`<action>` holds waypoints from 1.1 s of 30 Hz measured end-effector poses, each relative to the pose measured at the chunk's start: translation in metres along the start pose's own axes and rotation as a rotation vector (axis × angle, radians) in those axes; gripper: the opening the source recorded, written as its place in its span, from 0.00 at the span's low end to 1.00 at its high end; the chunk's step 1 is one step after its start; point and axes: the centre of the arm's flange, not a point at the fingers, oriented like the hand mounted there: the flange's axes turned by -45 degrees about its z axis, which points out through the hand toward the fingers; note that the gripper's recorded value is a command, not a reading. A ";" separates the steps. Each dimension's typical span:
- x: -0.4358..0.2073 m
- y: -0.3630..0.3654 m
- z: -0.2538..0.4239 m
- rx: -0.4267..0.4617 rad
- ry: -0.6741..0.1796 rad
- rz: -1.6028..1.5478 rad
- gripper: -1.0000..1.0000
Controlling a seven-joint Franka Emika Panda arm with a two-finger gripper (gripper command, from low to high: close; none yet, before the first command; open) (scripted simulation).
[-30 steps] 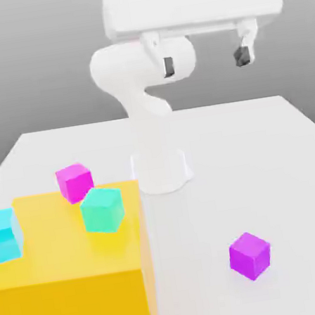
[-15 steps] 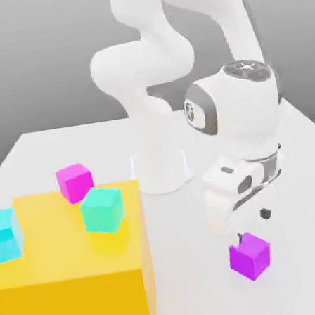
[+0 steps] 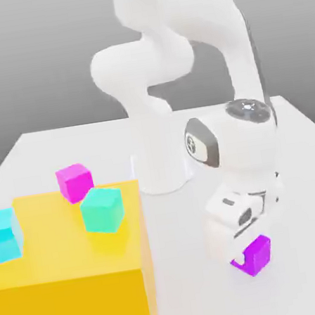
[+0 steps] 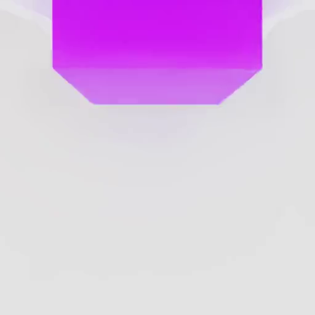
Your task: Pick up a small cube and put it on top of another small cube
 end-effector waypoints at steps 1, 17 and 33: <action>0.000 0.000 -0.010 0.000 0.000 0.000 0.00; -0.052 0.153 -0.201 -0.077 -0.069 0.744 0.00; -0.197 0.217 -0.228 0.005 0.003 1.327 1.00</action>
